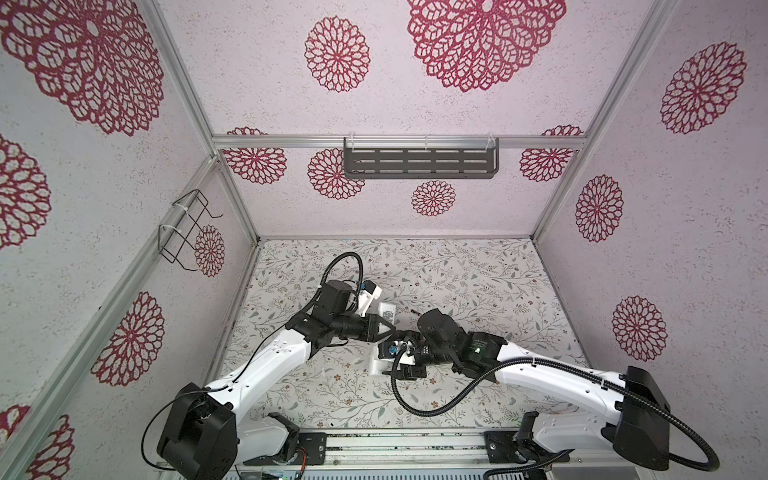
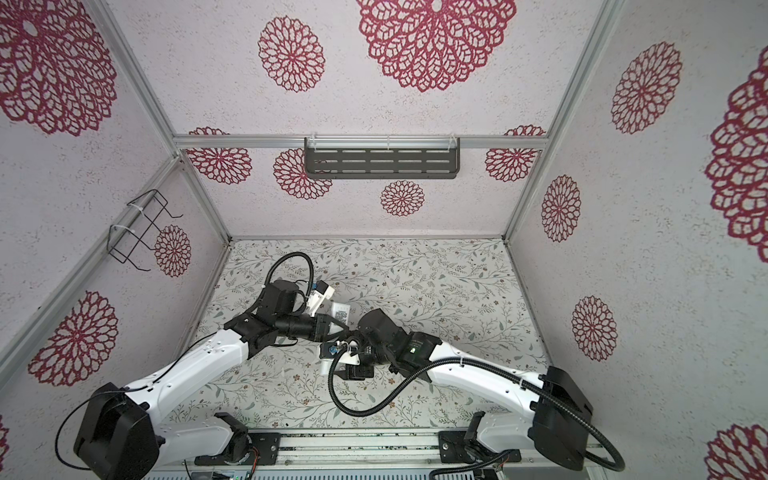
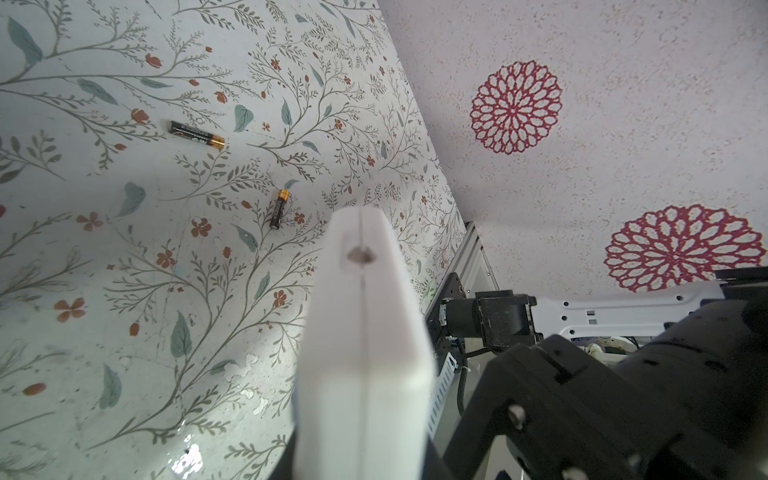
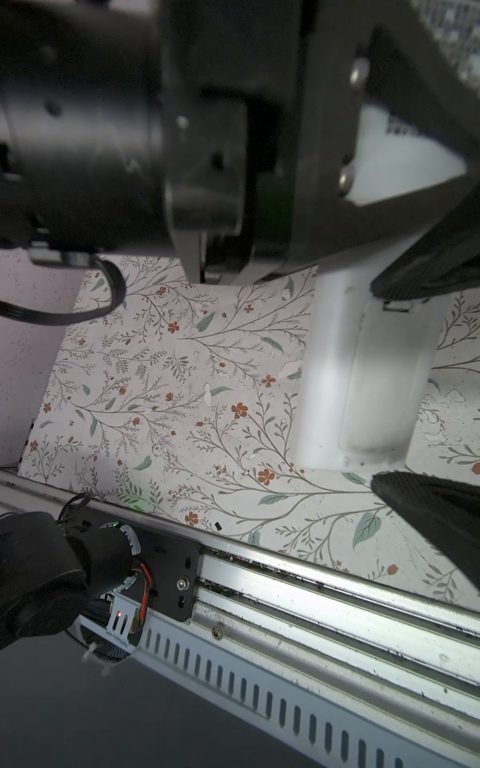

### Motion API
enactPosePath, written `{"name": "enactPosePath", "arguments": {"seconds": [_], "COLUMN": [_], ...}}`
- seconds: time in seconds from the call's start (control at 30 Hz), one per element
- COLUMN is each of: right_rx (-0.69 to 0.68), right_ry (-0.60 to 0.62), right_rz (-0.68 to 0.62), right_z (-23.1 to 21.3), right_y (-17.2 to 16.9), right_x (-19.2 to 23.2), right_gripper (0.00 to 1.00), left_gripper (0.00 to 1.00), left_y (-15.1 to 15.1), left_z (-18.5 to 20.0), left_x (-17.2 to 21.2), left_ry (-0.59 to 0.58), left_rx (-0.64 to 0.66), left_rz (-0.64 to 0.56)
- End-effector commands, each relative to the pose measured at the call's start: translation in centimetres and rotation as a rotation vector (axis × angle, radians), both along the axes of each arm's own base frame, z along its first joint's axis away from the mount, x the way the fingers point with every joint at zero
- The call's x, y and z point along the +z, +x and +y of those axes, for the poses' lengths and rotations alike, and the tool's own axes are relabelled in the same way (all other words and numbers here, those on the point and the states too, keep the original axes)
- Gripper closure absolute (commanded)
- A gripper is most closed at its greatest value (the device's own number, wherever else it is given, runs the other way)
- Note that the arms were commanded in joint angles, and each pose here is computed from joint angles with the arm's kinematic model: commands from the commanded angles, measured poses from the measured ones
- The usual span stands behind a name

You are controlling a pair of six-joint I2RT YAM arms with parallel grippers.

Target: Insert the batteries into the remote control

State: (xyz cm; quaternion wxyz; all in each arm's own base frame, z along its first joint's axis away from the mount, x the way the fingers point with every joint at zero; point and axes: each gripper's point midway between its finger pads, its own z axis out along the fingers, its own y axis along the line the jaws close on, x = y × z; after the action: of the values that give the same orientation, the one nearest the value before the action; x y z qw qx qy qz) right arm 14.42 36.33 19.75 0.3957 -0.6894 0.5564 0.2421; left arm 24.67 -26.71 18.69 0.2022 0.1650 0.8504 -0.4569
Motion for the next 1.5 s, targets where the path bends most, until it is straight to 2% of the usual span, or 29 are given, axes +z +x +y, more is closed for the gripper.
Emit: {"name": "enactPosePath", "arguments": {"seconds": [0.0,0.3,0.7,1.47], "right_rx": [0.104,0.116,0.091,-0.003], "right_ry": [-0.027,-0.019,0.001,0.058], "right_rz": [0.084,0.088,0.055,-0.03], "right_z": [-0.5,-0.8,-0.9,-0.3], "right_y": [-2.9,-3.4,-2.9,-0.7], "right_x": [-0.3,0.4,1.0,2.0], "right_gripper": [0.34,0.39,0.39,0.26], "left_gripper": [0.97,0.97,0.97,0.96], "left_y": [1.1,1.2,1.1,0.6], "left_z": [-0.2,-0.1,-0.1,-0.5], "left_x": [2.3,2.2,2.2,2.4], "left_ry": [-0.036,-0.026,-0.025,-0.038], "left_rx": [0.009,0.017,0.013,-0.006], "left_rz": [-0.109,-0.113,-0.112,-0.11]}}
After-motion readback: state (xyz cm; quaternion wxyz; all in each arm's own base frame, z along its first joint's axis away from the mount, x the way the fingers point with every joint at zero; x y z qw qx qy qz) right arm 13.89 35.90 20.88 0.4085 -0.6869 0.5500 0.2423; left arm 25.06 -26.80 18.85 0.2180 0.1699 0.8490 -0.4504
